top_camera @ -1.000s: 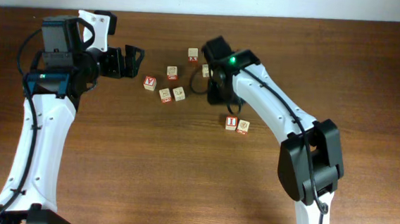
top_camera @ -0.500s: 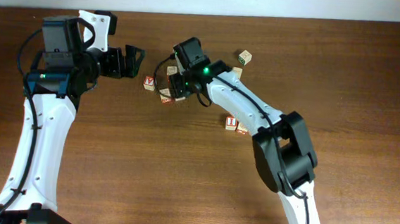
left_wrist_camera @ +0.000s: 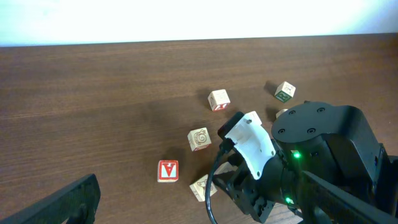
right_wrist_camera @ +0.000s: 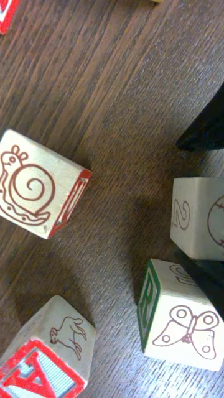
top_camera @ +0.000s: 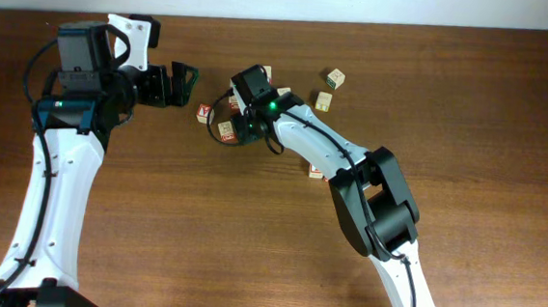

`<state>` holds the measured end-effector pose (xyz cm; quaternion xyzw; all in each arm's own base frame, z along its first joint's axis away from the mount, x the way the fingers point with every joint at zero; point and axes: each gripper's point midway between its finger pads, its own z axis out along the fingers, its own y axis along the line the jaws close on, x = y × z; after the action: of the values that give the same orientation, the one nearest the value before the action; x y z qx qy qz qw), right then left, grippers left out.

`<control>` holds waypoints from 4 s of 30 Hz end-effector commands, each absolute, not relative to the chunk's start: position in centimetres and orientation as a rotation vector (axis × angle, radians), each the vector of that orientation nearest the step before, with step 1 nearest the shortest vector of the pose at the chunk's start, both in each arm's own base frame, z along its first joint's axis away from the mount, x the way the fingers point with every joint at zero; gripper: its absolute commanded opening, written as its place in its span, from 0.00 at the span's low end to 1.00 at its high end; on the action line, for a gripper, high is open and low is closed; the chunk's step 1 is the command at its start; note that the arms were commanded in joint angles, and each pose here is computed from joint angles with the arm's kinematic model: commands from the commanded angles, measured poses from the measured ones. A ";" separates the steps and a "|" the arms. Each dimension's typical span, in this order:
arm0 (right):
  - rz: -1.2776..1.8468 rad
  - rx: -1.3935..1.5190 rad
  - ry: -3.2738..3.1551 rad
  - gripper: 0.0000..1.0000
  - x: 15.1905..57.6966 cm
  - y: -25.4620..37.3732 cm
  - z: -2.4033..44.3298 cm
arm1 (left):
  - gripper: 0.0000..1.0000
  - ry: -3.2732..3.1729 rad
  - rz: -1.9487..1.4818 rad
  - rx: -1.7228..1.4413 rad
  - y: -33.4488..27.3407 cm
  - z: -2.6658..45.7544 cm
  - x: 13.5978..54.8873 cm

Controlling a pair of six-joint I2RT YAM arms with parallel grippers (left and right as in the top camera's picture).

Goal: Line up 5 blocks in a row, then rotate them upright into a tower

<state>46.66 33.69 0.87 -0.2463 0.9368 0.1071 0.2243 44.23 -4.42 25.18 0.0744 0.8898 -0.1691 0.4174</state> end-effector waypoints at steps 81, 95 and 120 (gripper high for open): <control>0.133 -0.332 2.647 0.28 51.0 27.1 7.4 | 0.99 2.213 -0.422 0.214 -4.6 25.8 44.5; -0.111 -0.037 3.084 0.19 37.8 25.6 1.6 | 0.99 2.213 -0.422 0.214 -4.6 25.8 44.5; 0.110 -0.414 2.919 0.67 40.9 30.0 7.6 | 0.99 2.213 -0.422 0.214 -4.6 25.8 44.5</control>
<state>39.62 27.53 6.02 -0.0753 0.9958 0.0022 0.0528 44.24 -4.42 25.14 0.0743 0.8900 -0.1692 0.4169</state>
